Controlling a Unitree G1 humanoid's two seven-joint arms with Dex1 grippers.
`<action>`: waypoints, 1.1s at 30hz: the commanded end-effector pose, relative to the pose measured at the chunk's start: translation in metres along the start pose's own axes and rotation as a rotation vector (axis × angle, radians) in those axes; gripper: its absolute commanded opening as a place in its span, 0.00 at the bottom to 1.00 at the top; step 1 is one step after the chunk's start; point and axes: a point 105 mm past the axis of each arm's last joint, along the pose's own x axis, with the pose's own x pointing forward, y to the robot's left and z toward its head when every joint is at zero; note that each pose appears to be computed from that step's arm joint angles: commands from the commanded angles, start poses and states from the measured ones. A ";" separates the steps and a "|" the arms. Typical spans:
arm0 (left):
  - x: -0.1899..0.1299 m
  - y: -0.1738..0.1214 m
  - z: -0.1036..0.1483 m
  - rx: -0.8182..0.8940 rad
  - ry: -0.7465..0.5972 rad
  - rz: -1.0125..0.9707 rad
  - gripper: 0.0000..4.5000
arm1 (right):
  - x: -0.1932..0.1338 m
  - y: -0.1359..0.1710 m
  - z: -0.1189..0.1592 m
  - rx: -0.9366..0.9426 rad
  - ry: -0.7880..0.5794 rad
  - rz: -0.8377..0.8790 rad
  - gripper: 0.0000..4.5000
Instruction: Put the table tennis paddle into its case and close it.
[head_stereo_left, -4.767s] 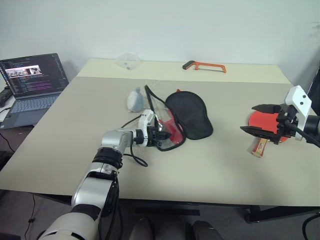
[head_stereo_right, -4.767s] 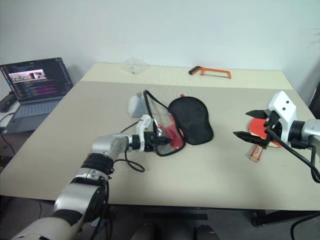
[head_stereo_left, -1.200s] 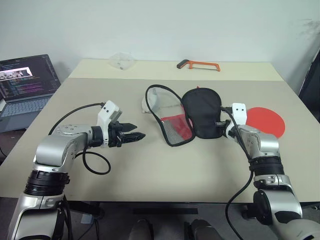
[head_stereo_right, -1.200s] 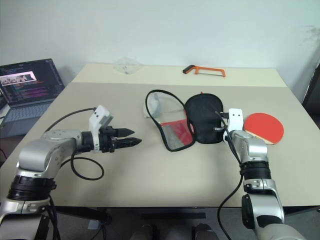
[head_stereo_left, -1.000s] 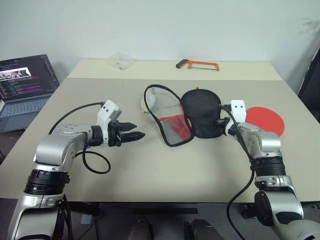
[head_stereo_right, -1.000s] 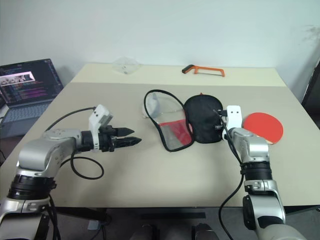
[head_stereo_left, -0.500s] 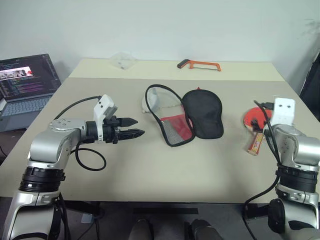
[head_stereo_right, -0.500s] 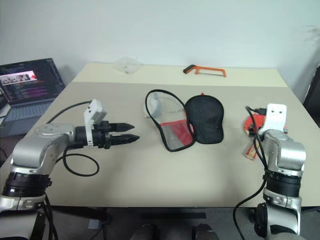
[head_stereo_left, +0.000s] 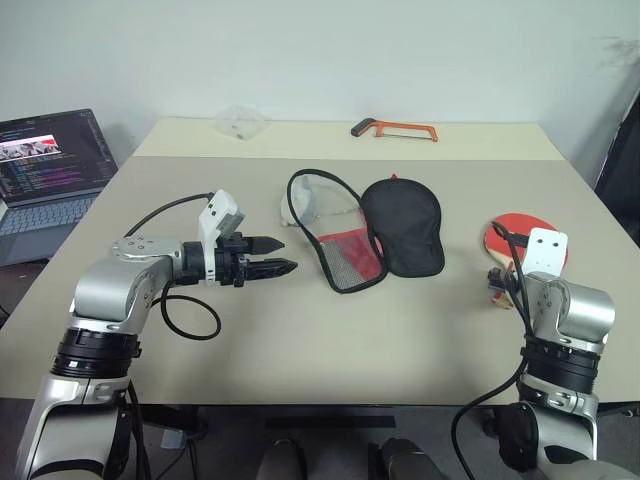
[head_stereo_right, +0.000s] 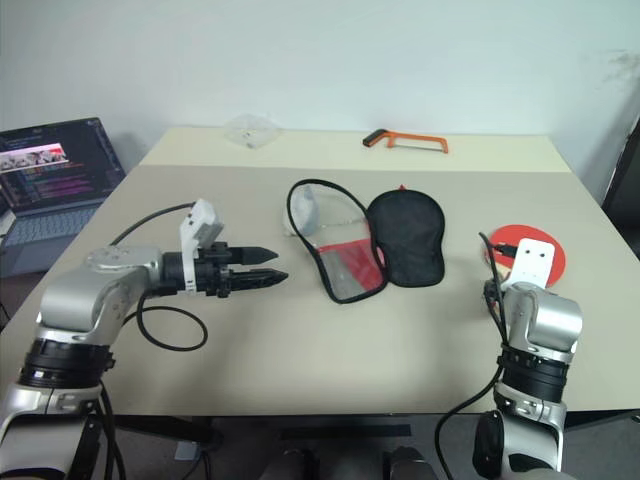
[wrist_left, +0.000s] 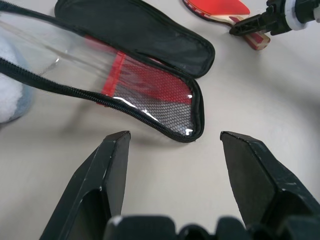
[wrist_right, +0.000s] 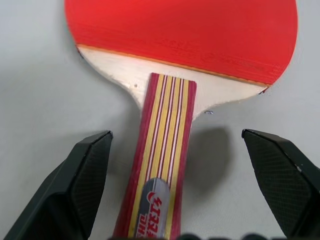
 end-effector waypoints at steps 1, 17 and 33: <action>-0.002 -0.003 0.014 0.052 -0.023 -0.007 0.70 | 0.006 -0.005 0.002 0.001 -0.011 -0.047 0.87; -0.011 -0.001 0.009 0.038 -0.011 0.038 0.70 | -0.038 0.064 0.103 -0.030 -0.387 0.136 0.22; -0.010 -0.009 0.002 0.020 -0.002 0.043 0.70 | -0.066 0.168 0.051 -0.175 -0.239 0.499 0.22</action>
